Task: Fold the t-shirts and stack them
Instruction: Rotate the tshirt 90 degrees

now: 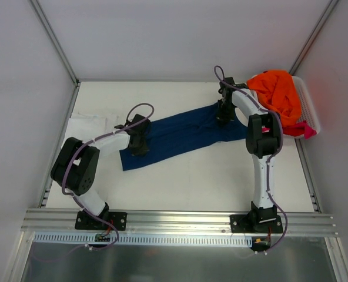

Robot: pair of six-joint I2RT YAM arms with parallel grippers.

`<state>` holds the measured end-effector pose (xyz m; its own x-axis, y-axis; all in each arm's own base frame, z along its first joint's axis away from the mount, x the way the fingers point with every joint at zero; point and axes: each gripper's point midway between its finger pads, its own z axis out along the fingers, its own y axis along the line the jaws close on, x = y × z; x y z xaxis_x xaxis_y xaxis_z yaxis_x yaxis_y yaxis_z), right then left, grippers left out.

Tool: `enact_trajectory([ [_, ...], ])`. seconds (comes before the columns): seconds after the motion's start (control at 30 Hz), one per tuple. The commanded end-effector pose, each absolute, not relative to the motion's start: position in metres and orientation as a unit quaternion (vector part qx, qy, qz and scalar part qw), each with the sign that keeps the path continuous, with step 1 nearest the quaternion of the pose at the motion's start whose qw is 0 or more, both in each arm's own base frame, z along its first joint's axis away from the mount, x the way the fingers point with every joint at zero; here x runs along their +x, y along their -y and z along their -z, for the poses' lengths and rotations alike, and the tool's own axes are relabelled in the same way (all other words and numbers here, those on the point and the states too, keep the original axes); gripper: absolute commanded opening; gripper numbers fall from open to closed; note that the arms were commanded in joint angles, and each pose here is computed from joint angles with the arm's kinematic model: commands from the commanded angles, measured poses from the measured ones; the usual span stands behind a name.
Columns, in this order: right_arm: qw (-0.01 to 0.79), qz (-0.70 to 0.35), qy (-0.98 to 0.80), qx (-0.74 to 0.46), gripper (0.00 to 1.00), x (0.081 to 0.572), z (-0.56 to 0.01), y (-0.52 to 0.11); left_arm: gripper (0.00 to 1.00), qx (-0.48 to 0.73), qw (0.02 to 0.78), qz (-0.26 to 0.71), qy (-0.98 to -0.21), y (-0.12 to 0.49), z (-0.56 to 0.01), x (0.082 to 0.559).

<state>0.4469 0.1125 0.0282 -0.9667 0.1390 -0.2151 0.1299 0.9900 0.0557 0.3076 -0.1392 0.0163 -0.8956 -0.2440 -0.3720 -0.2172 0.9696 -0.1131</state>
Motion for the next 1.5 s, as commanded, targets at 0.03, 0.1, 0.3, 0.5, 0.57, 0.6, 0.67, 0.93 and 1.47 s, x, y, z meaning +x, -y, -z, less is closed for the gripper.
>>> enact_trajectory([
  [0.03, 0.118, -0.013, -0.991, 0.058, 0.0, 0.469, -0.043, -0.11, 0.0, -0.147, 0.154, 0.012, -0.977, 0.143, 0.003, 0.25],
  [0.1, 0.12, -0.017, -0.991, 0.054, 0.0, 0.474, -0.046, -0.112, 0.0, -0.153, 0.158, 0.013, -0.975, 0.148, 0.005, 0.239],
  [0.3, 0.137, -0.038, -0.989, 0.036, 0.0, 0.493, -0.048, -0.121, 0.0, -0.152, 0.166, 0.005, -0.974, 0.174, 0.017, 0.192],
  [0.5, 0.141, -0.077, -0.987, 0.03, 0.0, 0.502, -0.043, -0.137, 0.0, -0.115, 0.171, 0.018, -0.978, 0.223, 0.022, 0.162],
  [0.57, 0.144, -0.089, -0.985, 0.029, 0.01, 0.506, -0.044, -0.14, 0.0, -0.105, 0.167, 0.022, -0.98, 0.245, 0.025, 0.158],
  [0.6, 0.143, -0.104, -0.984, 0.027, 0.0, 0.506, -0.044, -0.145, 0.0, -0.099, 0.165, 0.023, -0.981, 0.253, 0.027, 0.155],
  [0.67, 0.148, -0.13, -0.98, 0.022, 0.0, 0.51, -0.046, -0.154, 0.0, -0.079, 0.162, 0.03, -0.983, 0.28, 0.031, 0.147],
  [0.93, 0.182, -0.158, -0.97, 0.029, 0.01, 0.533, -0.055, -0.151, 0.0, -0.026, 0.153, 0.064, -0.986, 0.34, 0.03, 0.111],
  [1.47, 0.254, -0.322, -0.912, 0.028, 0.01, 0.578, -0.075, -0.198, 0.0, 0.031, 0.222, 0.118, -0.967, 0.382, -0.019, 0.108],
])
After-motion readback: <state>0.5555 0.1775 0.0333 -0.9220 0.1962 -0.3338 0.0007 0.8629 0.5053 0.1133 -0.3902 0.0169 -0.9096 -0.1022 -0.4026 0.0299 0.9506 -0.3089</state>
